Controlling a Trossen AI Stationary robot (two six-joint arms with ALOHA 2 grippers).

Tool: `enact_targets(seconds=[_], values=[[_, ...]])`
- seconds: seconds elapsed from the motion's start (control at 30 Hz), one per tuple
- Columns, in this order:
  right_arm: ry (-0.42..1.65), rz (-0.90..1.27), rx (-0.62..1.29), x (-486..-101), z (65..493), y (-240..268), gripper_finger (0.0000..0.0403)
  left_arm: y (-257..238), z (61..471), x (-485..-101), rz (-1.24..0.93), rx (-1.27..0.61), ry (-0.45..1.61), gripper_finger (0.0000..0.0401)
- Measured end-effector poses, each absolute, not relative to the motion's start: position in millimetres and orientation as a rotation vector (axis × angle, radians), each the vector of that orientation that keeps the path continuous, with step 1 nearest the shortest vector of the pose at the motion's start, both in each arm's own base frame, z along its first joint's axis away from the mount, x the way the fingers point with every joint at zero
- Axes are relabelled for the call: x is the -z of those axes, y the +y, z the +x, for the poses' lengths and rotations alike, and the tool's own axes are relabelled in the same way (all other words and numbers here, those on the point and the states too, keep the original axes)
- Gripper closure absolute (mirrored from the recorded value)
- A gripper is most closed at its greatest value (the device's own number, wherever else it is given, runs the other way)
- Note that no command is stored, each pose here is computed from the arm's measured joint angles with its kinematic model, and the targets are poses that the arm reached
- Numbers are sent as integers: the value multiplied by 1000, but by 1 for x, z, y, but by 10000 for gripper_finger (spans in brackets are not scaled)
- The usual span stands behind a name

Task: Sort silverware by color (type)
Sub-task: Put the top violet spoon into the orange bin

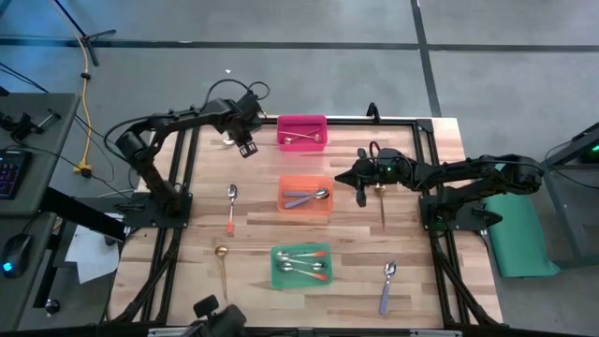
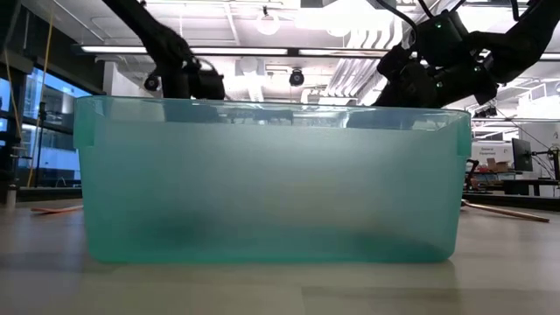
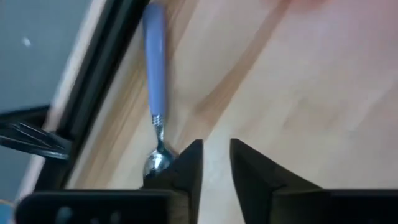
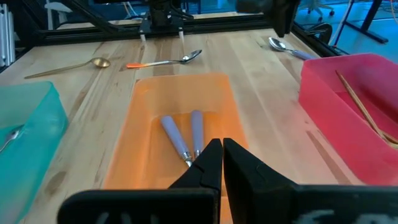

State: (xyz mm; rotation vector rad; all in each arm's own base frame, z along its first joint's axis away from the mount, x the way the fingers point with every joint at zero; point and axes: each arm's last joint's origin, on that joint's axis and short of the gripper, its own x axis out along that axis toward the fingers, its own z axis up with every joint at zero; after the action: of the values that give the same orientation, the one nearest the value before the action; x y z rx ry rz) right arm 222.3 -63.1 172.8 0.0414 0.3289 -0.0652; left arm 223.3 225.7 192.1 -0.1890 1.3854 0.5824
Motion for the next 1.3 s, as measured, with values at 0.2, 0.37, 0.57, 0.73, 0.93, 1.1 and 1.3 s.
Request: enact_targets(seconds=[0.2,0.37,0.57,0.73,0.93,1.1,1.3], values=[[329,30,66,-173,222,-63,403,249,209,-165,-284,-577,1446,277],[329,16,64,-173,222,-63,403,262,207,-152,-292,-569,1486,266],[329,14,63,-173,222,-63,403,279,208,-144,-298,-572,1502,277],[330,14,63,-173,222,-63,403,285,206,-138,-317,-573,1516,293],[330,11,61,-173,222,-63,403,285,205,-137,-324,-548,1512,339],[329,12,58,-173,222,-63,403,285,205,-137,-322,-512,1510,391],[329,14,55,-173,223,-62,403,280,208,-140,-289,-505,1519,395]])
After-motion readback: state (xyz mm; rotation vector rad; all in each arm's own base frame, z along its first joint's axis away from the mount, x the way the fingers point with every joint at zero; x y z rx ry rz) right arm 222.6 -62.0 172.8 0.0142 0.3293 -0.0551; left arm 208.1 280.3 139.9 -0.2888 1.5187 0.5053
